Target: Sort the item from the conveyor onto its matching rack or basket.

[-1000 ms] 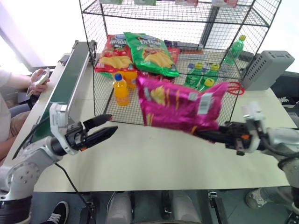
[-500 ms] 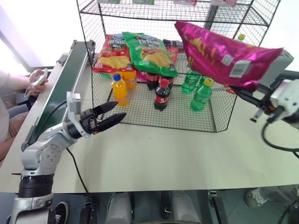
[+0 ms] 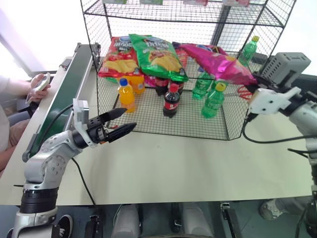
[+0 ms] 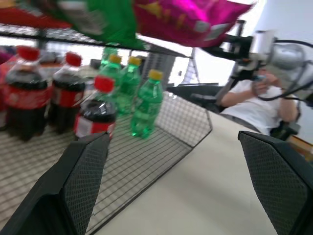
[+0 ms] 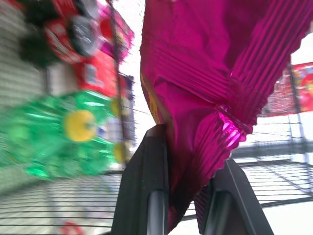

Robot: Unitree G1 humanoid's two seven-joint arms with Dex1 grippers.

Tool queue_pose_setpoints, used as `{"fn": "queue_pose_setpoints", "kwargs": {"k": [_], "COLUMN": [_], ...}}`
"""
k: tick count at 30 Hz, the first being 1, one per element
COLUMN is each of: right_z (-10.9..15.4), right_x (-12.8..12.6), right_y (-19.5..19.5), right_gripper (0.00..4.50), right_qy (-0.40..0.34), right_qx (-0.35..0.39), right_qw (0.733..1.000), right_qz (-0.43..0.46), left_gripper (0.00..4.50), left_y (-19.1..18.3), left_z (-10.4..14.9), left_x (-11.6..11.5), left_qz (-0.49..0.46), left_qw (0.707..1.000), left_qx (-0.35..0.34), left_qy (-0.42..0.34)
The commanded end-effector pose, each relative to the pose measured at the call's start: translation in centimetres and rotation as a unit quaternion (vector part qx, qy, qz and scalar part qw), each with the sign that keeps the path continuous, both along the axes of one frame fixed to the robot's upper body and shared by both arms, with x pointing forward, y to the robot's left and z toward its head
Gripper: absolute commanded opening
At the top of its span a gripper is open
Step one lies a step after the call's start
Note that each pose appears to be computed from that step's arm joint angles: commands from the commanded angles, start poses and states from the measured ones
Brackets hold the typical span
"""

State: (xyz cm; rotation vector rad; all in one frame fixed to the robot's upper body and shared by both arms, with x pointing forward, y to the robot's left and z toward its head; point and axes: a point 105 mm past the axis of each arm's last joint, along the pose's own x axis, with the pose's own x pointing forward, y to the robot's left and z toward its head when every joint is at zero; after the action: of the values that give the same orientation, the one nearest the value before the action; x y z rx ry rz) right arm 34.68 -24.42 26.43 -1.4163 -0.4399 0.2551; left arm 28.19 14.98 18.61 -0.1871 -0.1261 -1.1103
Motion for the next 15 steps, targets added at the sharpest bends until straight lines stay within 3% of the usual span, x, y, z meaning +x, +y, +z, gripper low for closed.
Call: {"fn": "queue_pose_setpoints", "kwargs": {"k": [1, 9, 15], "right_z": [2.1, 1.7, 1.4], "right_x": [0.3, 2.3, 3.5], "right_y": [0.2, 1.5, 1.6], "right_gripper": [0.13, 0.13, 0.13], "right_qy": [-0.047, -0.041, -0.026], "right_qx": [-0.009, 0.0, 0.047], "right_qw": [0.999, 0.998, 0.996], "right_qz": [-0.02, -0.048, -0.067], "left_gripper": [4.5, 4.5, 4.5], "left_y": [0.1, -0.2, -0.2], "left_z": [1.2, 1.7, 1.2], "left_x": [-0.6, -1.0, -0.9], "left_qz": [-0.004, 0.0, 0.012], "left_qw": [0.999, 0.998, 0.999], "left_qx": [-0.013, -0.03, -0.031], "left_qy": [-0.03, -0.048, -0.041]}}
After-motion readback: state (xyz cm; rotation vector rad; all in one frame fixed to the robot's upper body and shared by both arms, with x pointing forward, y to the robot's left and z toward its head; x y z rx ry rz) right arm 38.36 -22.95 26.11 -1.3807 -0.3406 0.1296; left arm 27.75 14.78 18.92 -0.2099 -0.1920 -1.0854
